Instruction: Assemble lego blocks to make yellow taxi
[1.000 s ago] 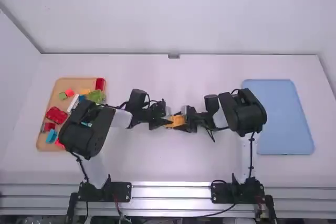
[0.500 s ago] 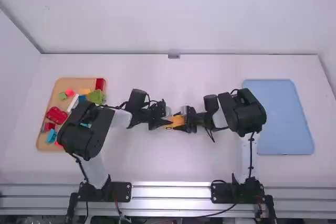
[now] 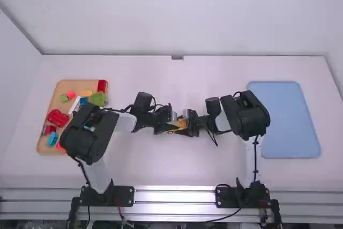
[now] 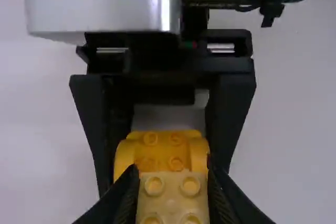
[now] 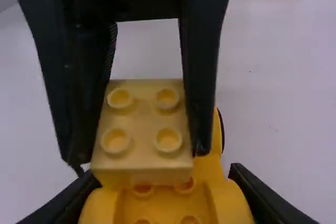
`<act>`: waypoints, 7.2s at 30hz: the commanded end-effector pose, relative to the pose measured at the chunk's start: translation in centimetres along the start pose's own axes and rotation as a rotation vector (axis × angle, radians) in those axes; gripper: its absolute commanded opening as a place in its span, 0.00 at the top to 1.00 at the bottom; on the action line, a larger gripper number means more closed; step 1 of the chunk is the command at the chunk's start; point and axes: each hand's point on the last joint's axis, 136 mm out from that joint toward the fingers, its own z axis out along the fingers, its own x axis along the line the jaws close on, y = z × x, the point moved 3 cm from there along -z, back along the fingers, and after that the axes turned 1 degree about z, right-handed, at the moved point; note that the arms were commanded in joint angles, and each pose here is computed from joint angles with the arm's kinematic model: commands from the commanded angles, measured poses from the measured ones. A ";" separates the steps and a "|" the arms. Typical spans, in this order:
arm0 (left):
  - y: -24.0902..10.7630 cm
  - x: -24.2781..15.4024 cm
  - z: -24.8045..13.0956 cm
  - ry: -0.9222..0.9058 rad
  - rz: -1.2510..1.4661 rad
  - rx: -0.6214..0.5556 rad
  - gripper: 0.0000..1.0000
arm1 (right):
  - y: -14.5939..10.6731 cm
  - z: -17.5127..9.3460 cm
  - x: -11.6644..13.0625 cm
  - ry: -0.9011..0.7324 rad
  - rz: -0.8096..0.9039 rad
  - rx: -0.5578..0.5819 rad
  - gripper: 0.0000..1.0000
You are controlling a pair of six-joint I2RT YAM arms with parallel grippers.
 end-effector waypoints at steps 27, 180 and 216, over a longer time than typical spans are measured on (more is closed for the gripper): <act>0.4 1.2 -1.8 0.098 -0.027 0.089 0.41 | -2.2 0.2 0.7 -0.016 0.114 0.064 0.45; -1.9 5.0 -40.6 1.500 -1.430 -0.039 0.07 | 28.8 7.4 -5.5 0.005 -0.029 -0.004 0.01; -14.7 19.2 -37.1 1.013 -1.402 0.739 0.11 | 26.0 4.5 -7.5 -0.042 0.032 0.071 0.02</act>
